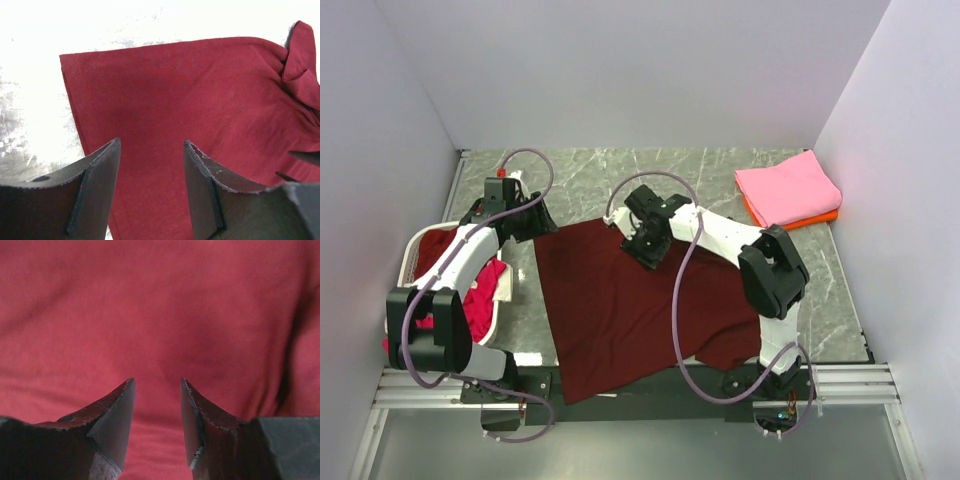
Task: Fold and stack the t-shirts
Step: Flatten the tshirt out
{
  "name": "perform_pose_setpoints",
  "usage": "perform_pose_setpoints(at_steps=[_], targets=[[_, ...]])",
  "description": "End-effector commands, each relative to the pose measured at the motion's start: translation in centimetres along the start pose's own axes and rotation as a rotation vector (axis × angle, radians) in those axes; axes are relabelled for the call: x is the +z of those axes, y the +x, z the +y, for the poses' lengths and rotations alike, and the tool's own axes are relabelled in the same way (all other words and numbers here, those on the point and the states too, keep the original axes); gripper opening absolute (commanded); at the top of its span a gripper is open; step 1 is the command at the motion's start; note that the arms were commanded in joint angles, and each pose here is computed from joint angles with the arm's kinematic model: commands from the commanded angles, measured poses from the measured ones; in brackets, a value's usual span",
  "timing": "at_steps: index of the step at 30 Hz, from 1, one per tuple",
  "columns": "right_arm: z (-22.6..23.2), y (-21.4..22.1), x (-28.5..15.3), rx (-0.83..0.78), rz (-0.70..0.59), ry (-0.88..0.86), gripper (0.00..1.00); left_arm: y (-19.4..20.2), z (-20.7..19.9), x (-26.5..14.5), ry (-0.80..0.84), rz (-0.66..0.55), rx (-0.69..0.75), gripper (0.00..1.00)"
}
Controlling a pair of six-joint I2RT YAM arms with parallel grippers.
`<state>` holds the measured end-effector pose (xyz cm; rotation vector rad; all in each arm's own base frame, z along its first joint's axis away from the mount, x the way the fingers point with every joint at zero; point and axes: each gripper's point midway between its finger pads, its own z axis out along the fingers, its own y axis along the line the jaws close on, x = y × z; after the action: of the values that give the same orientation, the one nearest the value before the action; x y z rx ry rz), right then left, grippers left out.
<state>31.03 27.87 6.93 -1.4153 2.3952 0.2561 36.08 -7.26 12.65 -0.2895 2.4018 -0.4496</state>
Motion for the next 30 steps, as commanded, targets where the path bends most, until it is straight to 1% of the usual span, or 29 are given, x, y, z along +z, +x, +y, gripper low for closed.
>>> perform_pose_setpoints(at_steps=[1, 4, 5, 6, 7, 9, 11, 12, 13, 14, 16, 18, 22, 27, 30], targets=[[-2.5, -2.0, -4.2, 0.026, -0.114, 0.04, 0.49, -1.5, -0.7, -1.2, 0.02, -0.065, 0.032, 0.58], [-5.0, -3.9, -6.9, 0.066, -0.203, 0.054, 0.49, -1.5, -0.7, -1.3, 0.019, -0.069, 0.032, 0.59], [-5.8, -4.2, -7.4, 0.075, -0.215, 0.059, 0.49, -1.5, -0.7, -1.3, 0.021, -0.068, 0.032, 0.58], [-7.3, -3.5, -7.1, 0.101, -0.191, 0.064, 0.49, -1.5, -0.7, -1.3, 0.021, -0.068, 0.032, 0.59], [-8.6, -4.4, -8.0, 0.109, -0.219, 0.081, 0.49, -1.5, -0.7, -1.3, 0.022, -0.068, 0.032, 0.59], [-10.9, -4.8, -8.0, 0.154, -0.242, 0.054, 0.49, -1.5, -0.8, -1.4, 0.025, -0.07, 0.033, 0.59], [-12.2, -5.0, -7.7, 0.193, -0.248, 0.023, 0.49, -1.6, -0.8, -1.4, 0.023, -0.07, 0.035, 0.58], [-12.1, -4.5, -6.3, 0.217, -0.219, -0.025, 0.49, -1.5, -0.7, -1.4, 0.022, -0.071, 0.035, 0.59], [-13.4, -4.9, -6.9, 0.245, -0.238, -0.015, 0.49, -1.5, -0.7, -1.4, 0.018, -0.071, 0.034, 0.59], [-13.6, -4.4, -5.7, 0.269, -0.214, -0.033, 0.49, -1.5, -0.6, -1.4, 0.016, -0.073, 0.036, 0.59], [-14.2, -4.2, -5.5, 0.297, -0.216, -0.056, 0.49, -1.6, -0.6, -1.5, 0.017, -0.075, 0.036, 0.59], [-13.9, -3.1, -4.6, 0.319, -0.178, -0.085, 0.5, -1.6, -0.7, -1.5, 0.018, -0.074, 0.038, 0.59], [-12.9, -1.3, -3.7, 0.322, -0.129, -0.13, 0.55, -1.5, -0.8, -1.4, 0.026, -0.069, 0.038, 0.59], [-12.0, 1.2, -2.8, 0.319, -0.039, -0.151, 0.57, -1.5, -0.9, -1.4, 0.03, -0.071, 0.037, 0.59], [-11.5, 2.2, -2.8, 0.322, -0.016, -0.143, 0.57, -1.5, -0.9, -1.5, 0.03, -0.071, 0.035, 0.59]])
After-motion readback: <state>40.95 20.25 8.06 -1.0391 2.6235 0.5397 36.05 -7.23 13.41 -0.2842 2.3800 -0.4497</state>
